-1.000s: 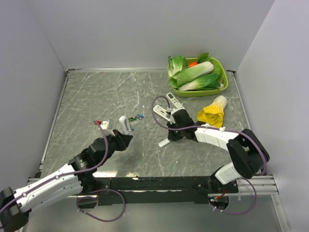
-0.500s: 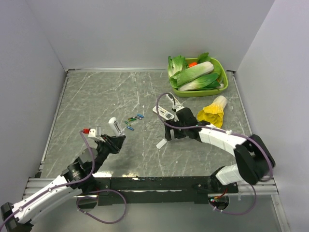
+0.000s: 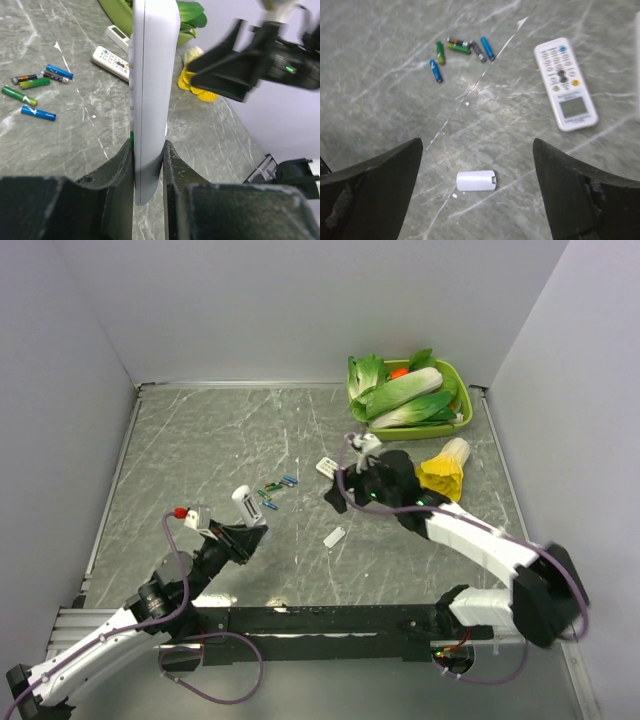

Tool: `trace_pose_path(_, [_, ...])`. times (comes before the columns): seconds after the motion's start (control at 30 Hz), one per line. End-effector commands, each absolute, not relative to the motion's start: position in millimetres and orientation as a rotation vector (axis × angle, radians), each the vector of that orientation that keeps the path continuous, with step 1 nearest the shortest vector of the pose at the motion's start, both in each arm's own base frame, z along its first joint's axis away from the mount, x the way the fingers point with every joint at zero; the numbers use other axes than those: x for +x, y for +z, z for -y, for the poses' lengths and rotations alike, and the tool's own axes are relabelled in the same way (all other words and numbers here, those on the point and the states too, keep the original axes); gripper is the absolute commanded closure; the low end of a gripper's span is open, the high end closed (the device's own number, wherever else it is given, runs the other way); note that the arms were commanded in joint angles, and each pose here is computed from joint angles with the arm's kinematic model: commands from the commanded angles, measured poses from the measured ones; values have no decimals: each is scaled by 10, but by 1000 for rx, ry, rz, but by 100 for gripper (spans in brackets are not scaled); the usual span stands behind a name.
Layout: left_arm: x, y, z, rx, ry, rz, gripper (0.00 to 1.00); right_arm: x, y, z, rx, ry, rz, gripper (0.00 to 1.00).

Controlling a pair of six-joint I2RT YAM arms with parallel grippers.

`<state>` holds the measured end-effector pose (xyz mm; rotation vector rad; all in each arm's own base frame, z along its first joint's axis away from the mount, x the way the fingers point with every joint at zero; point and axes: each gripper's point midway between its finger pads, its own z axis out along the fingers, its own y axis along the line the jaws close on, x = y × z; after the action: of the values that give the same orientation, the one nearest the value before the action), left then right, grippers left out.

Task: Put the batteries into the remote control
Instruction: Place the battery cover at the center of the board, then pick up the battery from the center of the board.

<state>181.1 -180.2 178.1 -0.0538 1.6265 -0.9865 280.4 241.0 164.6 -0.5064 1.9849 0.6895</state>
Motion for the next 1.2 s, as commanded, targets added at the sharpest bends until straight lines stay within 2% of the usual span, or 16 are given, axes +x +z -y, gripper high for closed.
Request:
trace_pose_path(0.0, [1746, 1932, 1859, -18, -1054, -1571, 99, 2929, 1690, -2889, -693, 804, -1977, 6])
trace_pose_path(0.13, [1724, 1934, 1830, -45, -1073, -1570, 99, 2992, 1525, -3277, -837, 734, -1996, 11])
trace_pose_path(0.27, [1741, 1897, 1737, -105, -1054, -1584, 99, 3086, 1289, -3655, -937, 723, -2036, 20])
trace_pose_path(0.47, [1746, 1977, 1600, -164, -1036, -1553, 99, 3163, 927, -4083, -1104, 639, -2064, 27])
trace_pose_path(0.57, [1740, 1983, 1581, -170, -1036, -1549, 99, 3191, 762, -4174, -1143, 608, -2085, 33])
trace_pose_path(1.17, [1742, 1970, 1582, -166, -1031, -1551, 99, 3160, 284, -4335, -1234, 511, -2127, 49])
